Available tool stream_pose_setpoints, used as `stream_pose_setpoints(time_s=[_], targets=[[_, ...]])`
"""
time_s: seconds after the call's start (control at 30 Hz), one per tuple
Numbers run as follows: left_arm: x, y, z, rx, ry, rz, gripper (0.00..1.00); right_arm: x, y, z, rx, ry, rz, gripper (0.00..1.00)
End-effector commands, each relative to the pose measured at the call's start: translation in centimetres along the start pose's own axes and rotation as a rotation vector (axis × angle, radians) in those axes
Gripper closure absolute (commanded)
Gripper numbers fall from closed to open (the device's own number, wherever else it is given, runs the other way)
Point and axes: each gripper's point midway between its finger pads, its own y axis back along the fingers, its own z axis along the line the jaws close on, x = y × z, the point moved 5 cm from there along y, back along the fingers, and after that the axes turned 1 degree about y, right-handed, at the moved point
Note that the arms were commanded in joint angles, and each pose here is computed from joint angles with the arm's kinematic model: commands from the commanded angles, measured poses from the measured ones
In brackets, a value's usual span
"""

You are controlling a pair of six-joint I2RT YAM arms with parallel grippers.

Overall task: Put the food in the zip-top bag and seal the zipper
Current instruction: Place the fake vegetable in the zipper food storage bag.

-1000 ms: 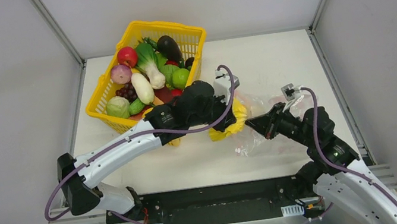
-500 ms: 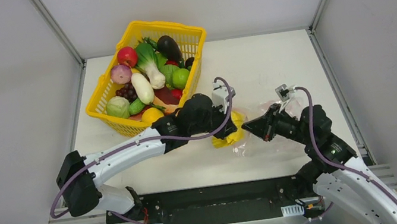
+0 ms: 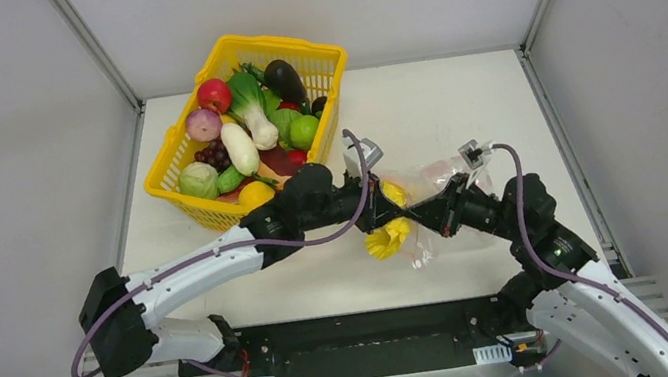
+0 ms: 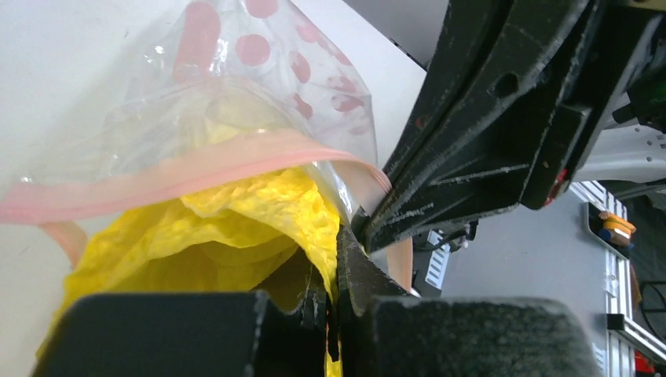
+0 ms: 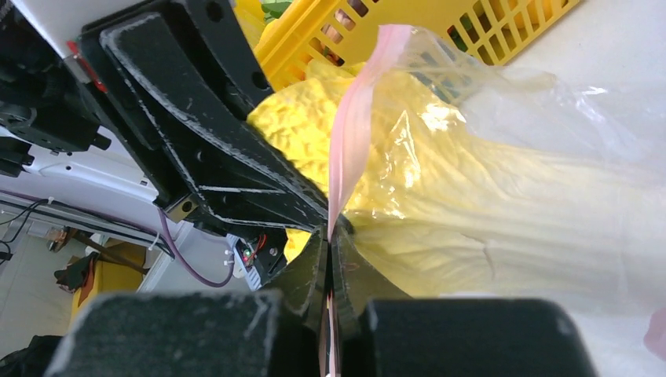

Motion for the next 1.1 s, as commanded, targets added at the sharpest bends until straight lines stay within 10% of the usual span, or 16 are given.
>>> stream_pose_setpoints(time_s=[0.0,0.43,0.8,1.07], targets=[[-2.1,2.1,0.0,-0.055,-0.026,-0.187,1.00,-1.7,-0.5,2.0,-0.097,0.025,-0.024,1.00],[-4.9,3.9,0.0,-0.004,-0.042,-0.479,1.00,-2.4,0.1,5.2,-0.181,-0.099,0.127,1.00],[-3.3,1.9,-1.7,0.153,-0.157,-0.185,1.00,-3.8,0.0,6.2,-0.237,-0.087,0.062,1.00],[-2.9,4.1,1.1,-0.082,-0.163,-0.216,0.39,-4.9,-0.6,4.4,-0.092,-0.141,-0.068,1.00]])
